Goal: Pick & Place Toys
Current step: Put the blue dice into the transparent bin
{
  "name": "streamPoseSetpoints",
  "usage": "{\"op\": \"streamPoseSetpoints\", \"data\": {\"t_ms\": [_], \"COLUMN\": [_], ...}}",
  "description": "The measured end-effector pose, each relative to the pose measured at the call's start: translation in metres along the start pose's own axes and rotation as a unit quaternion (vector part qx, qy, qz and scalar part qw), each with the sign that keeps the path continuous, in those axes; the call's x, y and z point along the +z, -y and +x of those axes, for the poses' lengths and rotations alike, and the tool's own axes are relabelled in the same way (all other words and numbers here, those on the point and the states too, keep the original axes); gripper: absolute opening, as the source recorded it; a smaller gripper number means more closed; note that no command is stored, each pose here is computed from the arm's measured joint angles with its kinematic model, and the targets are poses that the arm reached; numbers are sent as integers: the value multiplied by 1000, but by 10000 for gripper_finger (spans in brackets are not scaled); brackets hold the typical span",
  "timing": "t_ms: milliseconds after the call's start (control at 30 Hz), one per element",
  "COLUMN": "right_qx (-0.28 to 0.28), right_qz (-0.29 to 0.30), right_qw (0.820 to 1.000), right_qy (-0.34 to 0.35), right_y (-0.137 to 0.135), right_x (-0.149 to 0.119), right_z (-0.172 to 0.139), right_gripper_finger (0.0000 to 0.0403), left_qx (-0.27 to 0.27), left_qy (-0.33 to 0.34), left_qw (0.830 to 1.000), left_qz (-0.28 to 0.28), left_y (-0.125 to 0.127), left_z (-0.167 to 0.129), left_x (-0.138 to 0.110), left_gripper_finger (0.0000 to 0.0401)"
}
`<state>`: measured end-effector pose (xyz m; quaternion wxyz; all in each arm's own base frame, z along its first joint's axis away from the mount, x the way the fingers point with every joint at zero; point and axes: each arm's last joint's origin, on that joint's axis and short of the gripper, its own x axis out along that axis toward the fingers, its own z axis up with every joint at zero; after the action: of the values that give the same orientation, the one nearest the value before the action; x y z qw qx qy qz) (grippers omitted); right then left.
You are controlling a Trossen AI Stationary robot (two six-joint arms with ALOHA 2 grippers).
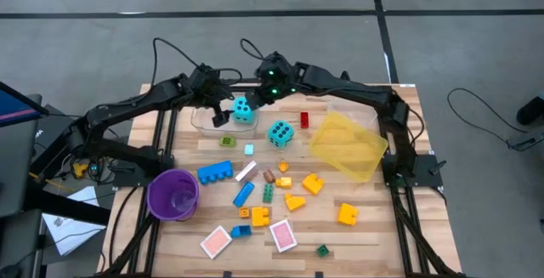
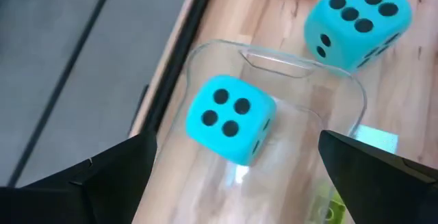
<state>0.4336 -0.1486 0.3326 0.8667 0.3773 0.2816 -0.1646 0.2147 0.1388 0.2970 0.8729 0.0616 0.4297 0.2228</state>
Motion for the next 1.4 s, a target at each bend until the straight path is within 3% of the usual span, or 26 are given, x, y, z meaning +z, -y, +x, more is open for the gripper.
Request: {"op": "streamPoseSetpoints", "data": {"t_ms": [300,467,633,800,1067,1233,1400], "right_qx": [-152,-177,-192,-202,-205,-198,-186], "right_qz": [-98,-131,-150,-156,-152,-101,-75], "right_qw": [984,976,969,965,961,967,974], "right_qy": [0,-7,-42,-64,-104,-123,-110], "right_y": [-41,-61,-69,-67,-56,-42,-34], "right_x": [-38,-60,-79,-91,-105,-108,-102], "right_z": [-75,-93,-92,-84,-69,-56,-50], "right_gripper_finger": [0,6,58,150,308,354,368], "left_qx": [17,13,-1,-38,-70,-92,-122], "left_qy": [56,133,206,245,248,245,242], "left_qw": [987,947,905,885,863,857,852], "left_qz": [-152,-292,-372,-394,-435,-443,-449], "left_y": [-3,-6,-9,-8,-7,-6,-4], "left_z": [-38,-68,-96,-115,-120,-120,-120], "left_x": [-2,0,-1,-3,-5,-4,-3], "left_gripper_finger": [400,400,400,400,400,400,400]}}
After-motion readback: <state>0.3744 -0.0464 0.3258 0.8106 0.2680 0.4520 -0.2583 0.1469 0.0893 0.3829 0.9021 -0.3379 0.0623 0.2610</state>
